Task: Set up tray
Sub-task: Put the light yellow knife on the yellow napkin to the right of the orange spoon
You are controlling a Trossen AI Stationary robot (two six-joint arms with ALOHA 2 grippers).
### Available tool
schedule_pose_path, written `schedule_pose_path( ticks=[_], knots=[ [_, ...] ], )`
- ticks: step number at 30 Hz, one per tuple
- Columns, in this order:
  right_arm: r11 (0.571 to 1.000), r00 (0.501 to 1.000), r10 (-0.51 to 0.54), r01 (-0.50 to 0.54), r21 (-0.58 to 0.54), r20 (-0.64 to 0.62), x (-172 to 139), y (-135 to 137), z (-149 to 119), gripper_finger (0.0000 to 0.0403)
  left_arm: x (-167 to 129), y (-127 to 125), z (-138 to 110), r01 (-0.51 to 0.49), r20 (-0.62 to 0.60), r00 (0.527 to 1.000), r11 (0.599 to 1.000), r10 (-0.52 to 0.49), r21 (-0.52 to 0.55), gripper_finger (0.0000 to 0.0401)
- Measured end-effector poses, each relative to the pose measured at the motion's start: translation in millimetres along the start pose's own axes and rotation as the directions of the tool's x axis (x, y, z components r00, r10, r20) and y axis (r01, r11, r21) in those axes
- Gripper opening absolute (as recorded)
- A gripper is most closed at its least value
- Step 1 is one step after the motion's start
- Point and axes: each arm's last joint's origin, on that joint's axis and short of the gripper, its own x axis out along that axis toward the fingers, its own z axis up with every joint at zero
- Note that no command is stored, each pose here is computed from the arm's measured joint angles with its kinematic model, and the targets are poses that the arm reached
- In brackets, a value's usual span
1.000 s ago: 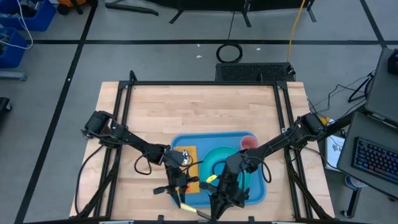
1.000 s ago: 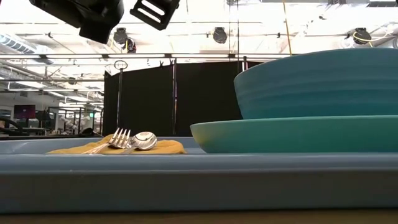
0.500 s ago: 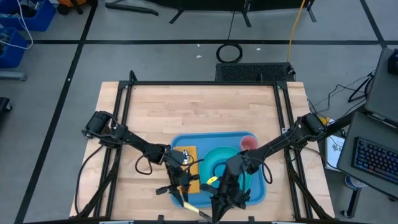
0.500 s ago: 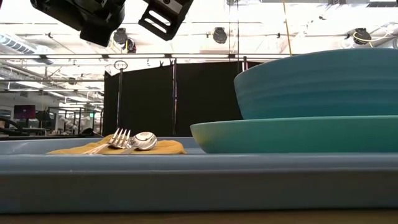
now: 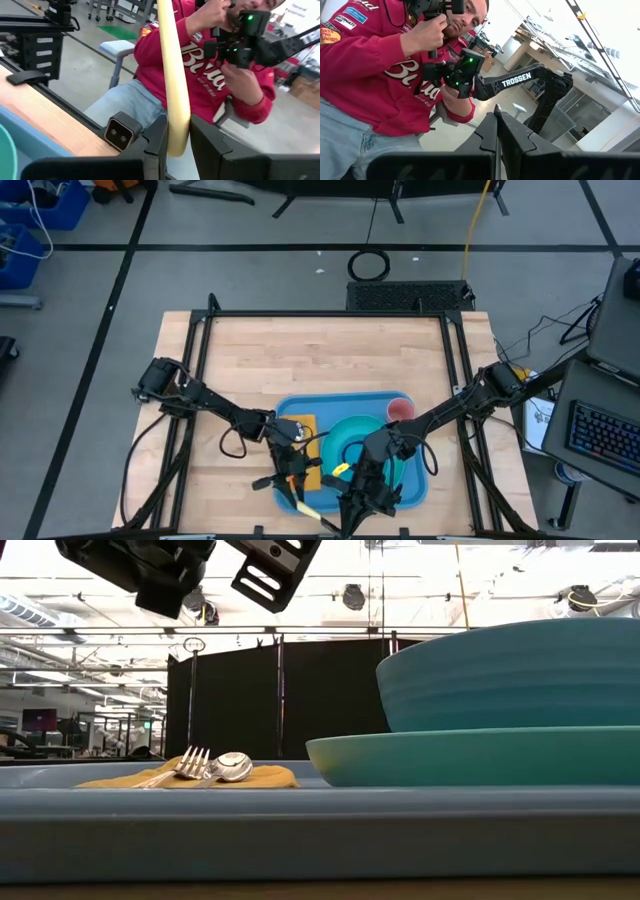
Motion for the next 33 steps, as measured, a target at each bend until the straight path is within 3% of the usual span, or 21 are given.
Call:
schedule_pose_path(
  ticks=[5,21,25,29,33],
  knots=[
    [1.000,1.000,-0.002,0.002,0.001,-0.002,0,0,0,0.0000,-6,4,1,0.005,0.004,1.000,0.999,-0.004,-0.037,0.0073],
    [1.000,1.000,-0.020,0.021,0.009,-0.021,0,0,0,0.0000,-5,4,1,-0.019,0.004,1.000,1.000,0.020,-0.018,0.0084],
    [0.999,0.999,-0.034,0.034,0.017,-0.033,0,-1,-1,0.0001,-5,8,0,-0.109,0.010,0.994,0.993,0.110,-0.044,0.0130],
    [0.999,0.999,-0.030,0.031,0.024,-0.042,-1,-1,-2,0.0001,-4,10,-6,-0.247,-0.025,0.969,0.964,0.246,-0.094,0.0202],
    [0.999,0.998,-0.041,0.042,0.014,-0.044,-1,-1,-2,0.0001,-4,12,-11,-0.313,-0.064,0.950,0.941,0.307,-0.130,0.0271]
  ],
)
